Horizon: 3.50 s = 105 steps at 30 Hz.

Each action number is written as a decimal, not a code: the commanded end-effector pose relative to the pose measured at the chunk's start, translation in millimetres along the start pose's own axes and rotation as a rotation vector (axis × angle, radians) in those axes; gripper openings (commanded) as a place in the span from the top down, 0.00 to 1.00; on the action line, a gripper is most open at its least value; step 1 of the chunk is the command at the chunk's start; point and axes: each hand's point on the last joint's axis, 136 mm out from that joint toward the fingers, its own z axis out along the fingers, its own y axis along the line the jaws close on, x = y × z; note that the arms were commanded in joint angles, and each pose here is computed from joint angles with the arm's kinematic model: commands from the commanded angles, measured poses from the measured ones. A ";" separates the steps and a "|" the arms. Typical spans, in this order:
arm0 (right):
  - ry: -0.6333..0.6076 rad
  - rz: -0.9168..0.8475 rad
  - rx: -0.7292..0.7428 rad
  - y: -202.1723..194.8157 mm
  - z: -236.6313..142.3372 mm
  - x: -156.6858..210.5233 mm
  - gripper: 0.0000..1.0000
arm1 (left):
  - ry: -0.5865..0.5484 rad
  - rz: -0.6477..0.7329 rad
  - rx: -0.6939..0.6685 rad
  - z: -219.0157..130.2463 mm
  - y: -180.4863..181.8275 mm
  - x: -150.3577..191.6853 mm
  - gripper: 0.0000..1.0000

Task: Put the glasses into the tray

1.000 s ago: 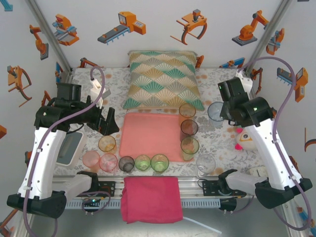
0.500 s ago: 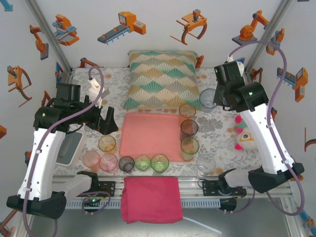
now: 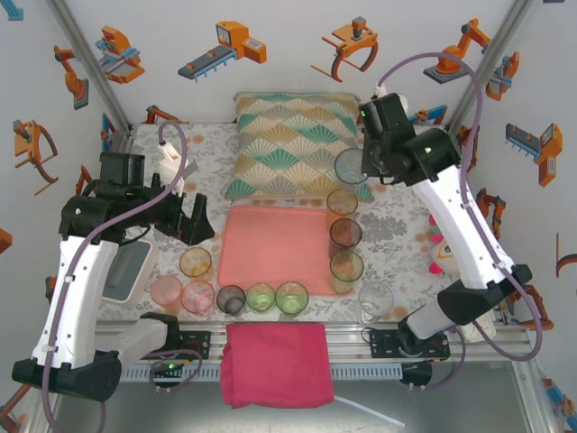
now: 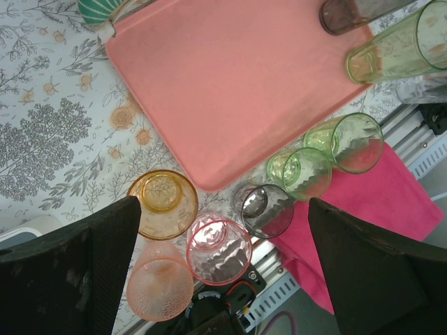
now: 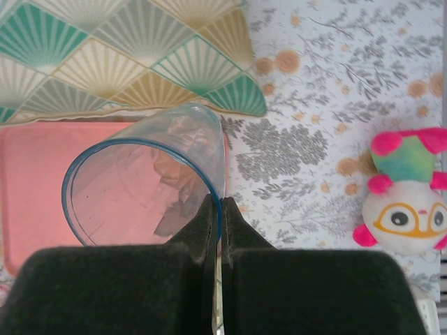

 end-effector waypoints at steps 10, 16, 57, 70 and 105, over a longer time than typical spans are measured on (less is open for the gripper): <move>-0.034 -0.053 -0.146 78.4 2.4 -6.9 1.00 | -0.063 -0.007 -0.009 -14.3 -2.8 -10.8 0.03; -0.018 -0.043 -0.172 102.0 20.3 8.0 1.00 | -0.069 -0.007 -0.006 -15.8 -3.7 -10.9 0.03; 0.157 0.009 -0.053 111.2 125.0 105.8 1.00 | -0.055 -0.010 0.019 -12.1 -8.0 -0.6 0.03; 0.178 0.015 -0.016 101.7 137.3 116.6 1.00 | -0.047 -0.017 0.025 -9.8 -8.1 1.6 0.03; 0.207 0.032 0.003 92.0 148.1 128.5 0.94 | -0.044 -0.023 0.030 -8.5 -7.6 -0.7 0.03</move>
